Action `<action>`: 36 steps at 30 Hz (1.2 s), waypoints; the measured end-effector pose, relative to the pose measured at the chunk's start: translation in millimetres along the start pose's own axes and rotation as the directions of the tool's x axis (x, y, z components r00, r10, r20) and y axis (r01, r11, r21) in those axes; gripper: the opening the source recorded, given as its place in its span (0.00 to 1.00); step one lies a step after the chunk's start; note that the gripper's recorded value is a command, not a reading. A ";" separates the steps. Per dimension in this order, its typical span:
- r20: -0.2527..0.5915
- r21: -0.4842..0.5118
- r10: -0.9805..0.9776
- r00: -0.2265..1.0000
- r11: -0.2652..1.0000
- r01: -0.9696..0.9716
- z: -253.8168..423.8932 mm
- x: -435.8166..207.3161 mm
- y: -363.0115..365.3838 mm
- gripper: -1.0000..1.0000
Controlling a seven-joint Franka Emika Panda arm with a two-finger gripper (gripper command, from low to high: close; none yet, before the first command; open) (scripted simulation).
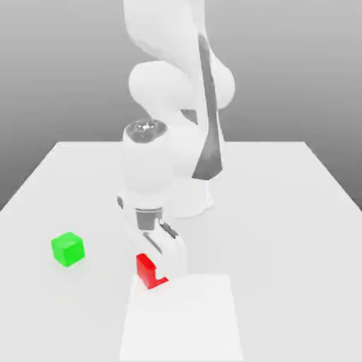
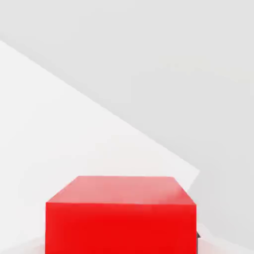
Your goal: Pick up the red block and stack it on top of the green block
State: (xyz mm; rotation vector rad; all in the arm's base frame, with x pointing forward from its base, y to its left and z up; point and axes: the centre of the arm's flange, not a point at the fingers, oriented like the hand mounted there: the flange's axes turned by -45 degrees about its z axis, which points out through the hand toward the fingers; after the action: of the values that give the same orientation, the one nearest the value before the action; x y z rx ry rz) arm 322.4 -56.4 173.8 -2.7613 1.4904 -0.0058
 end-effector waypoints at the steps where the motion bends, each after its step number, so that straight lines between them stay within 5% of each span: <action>1: 0.000 0.000 0.000 1.000 1.000 0.000 -6.3 -0.1 0.0 0.00; 9: -0.005 -0.001 0.015 1.000 1.000 -0.015 -46.4 27.9 28.4 0.00; 21: -0.001 -0.003 0.075 0.997 0.997 -0.075 -72.9 111.8 176.1 0.00; 36: 0.002 0.007 0.074 0.997 0.997 -0.074 -18.1 116.9 183.4 0.00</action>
State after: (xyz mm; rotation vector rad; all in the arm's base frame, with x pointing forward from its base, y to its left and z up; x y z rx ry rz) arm 233.1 -254.8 191.1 -2.6982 1.5880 -0.0081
